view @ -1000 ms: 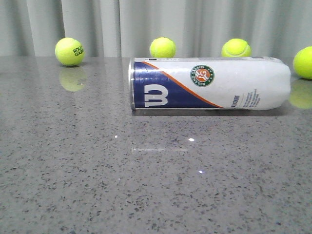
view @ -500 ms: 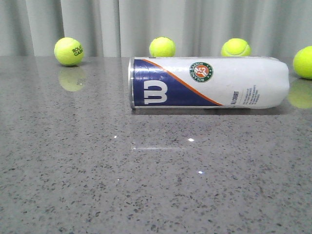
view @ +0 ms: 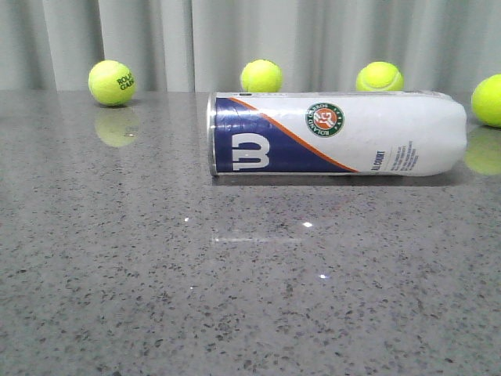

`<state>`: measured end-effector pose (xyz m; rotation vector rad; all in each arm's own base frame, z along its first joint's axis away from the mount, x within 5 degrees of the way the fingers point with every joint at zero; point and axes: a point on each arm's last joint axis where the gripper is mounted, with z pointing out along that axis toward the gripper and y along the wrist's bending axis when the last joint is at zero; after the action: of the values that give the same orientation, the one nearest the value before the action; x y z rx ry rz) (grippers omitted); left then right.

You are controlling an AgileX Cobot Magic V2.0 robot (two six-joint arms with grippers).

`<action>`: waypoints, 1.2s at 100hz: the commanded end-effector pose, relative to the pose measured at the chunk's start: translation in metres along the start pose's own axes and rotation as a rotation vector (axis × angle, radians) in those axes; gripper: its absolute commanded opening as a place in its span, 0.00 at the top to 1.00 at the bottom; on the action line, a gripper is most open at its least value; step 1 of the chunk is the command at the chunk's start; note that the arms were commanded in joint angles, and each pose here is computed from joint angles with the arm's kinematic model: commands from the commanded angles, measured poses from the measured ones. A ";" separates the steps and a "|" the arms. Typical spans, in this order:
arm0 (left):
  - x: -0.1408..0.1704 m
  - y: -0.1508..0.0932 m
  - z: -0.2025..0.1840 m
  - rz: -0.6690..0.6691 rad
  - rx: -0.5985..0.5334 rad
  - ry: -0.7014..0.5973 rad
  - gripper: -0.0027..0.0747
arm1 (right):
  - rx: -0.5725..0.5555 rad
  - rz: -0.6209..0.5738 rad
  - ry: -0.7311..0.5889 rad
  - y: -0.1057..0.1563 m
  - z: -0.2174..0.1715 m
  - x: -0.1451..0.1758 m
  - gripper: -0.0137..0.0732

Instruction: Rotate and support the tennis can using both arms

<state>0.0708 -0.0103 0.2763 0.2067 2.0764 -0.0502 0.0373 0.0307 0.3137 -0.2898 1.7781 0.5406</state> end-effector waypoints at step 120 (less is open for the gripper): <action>-0.109 -0.087 0.189 -0.630 0.977 0.383 0.28 | 0.000 -0.001 -0.086 0.002 -0.002 -0.013 0.92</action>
<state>0.2626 -0.1158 0.2585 0.1009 2.3314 -1.3718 0.0370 0.0307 0.3138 -0.2892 1.7765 0.5423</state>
